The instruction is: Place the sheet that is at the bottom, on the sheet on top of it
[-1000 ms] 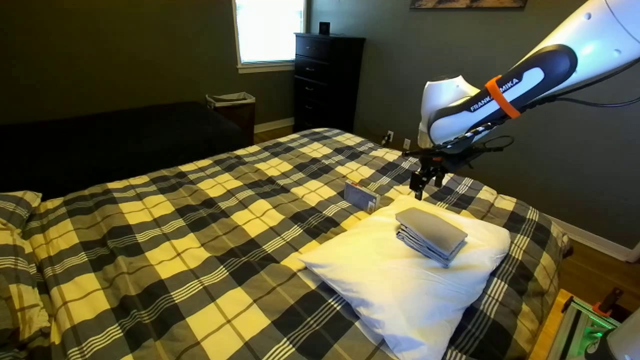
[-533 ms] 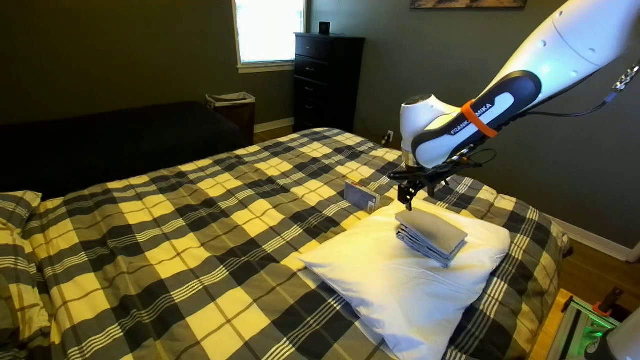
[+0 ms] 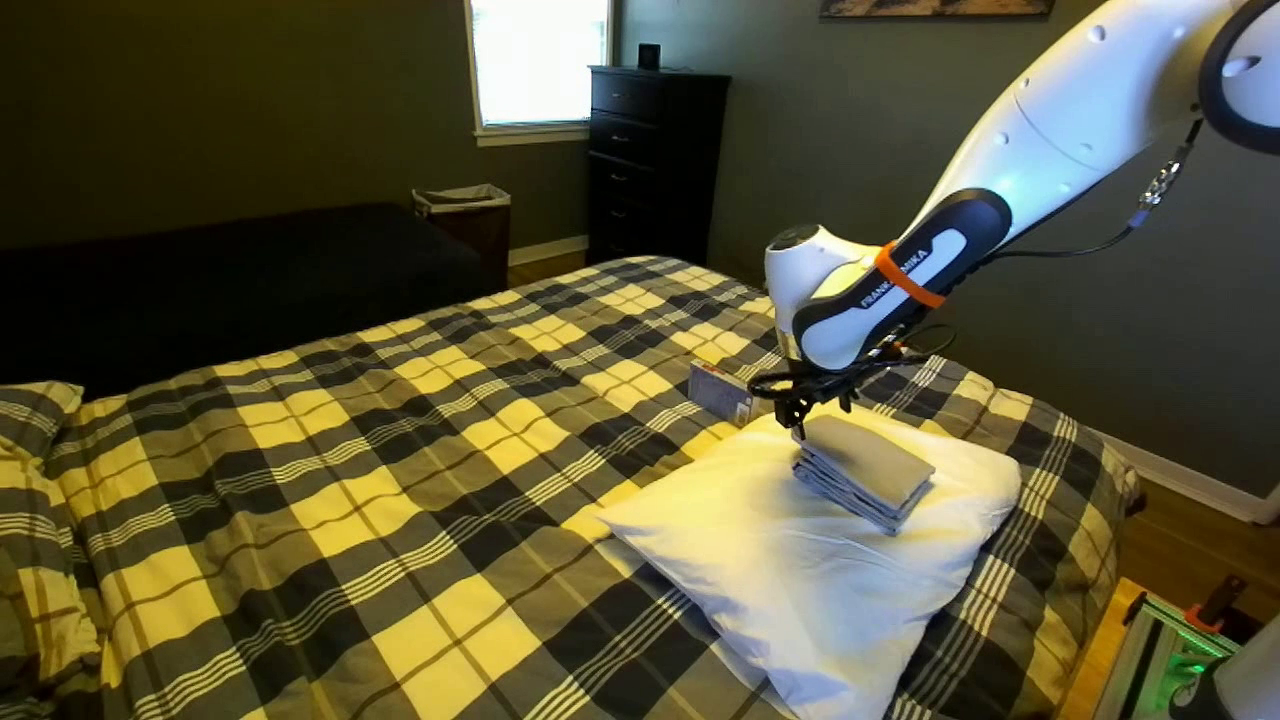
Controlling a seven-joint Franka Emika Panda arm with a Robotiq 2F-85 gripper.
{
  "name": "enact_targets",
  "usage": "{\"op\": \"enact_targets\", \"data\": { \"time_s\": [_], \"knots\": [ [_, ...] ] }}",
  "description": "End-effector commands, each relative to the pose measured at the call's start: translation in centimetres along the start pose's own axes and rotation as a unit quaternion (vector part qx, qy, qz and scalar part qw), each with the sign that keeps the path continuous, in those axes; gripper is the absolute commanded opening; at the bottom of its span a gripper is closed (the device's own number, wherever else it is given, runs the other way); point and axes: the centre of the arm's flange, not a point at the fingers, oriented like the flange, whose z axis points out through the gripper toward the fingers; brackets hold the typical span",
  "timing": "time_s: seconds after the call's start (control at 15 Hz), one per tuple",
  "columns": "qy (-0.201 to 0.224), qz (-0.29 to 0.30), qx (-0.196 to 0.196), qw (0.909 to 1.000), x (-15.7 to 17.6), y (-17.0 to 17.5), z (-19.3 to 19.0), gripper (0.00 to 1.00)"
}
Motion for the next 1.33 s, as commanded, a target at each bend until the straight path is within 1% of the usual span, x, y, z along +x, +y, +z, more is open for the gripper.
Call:
{"op": "enact_targets", "data": {
  "time_s": [0.0, 0.4, 0.47, 0.53, 0.6, 0.67, 0.8, 0.93, 1.13, 1.2, 1.27],
  "knots": [
    [0.004, 0.011, -0.011, 0.9999, 1.6, -1.1, 1.6, 1.00],
    [0.005, 0.010, -0.015, 0.9998, 2.8, -2.3, 2.7, 1.00],
    [0.004, 0.009, -0.016, 0.9998, 3.0, -2.4, 2.8, 0.92],
    [0.004, 0.008, -0.017, 0.9998, 3.1, -2.6, 3.0, 0.74],
    [0.004, 0.008, -0.017, 0.9998, 3.2, -2.6, 3.1, 0.68],
    [0.004, 0.008, -0.018, 0.9998, 3.3, -2.7, 3.2, 0.58],
    [0.003, 0.007, -0.020, 0.9998, 3.5, -2.8, 3.3, 0.42],
    [0.001, 0.007, -0.020, 0.9998, 3.7, -3.0, 3.5, 0.28],
    [0.002, 0.009, -0.020, 0.9998, 3.8, -2.9, 3.5, 0.05],
    [0.002, 0.009, -0.019, 0.9998, 3.8, -2.8, 3.3, 0.01],
    [0.003, 0.011, -0.018, 0.9998, 3.7, -2.5, 3.1, 0.00]
  ]
}}
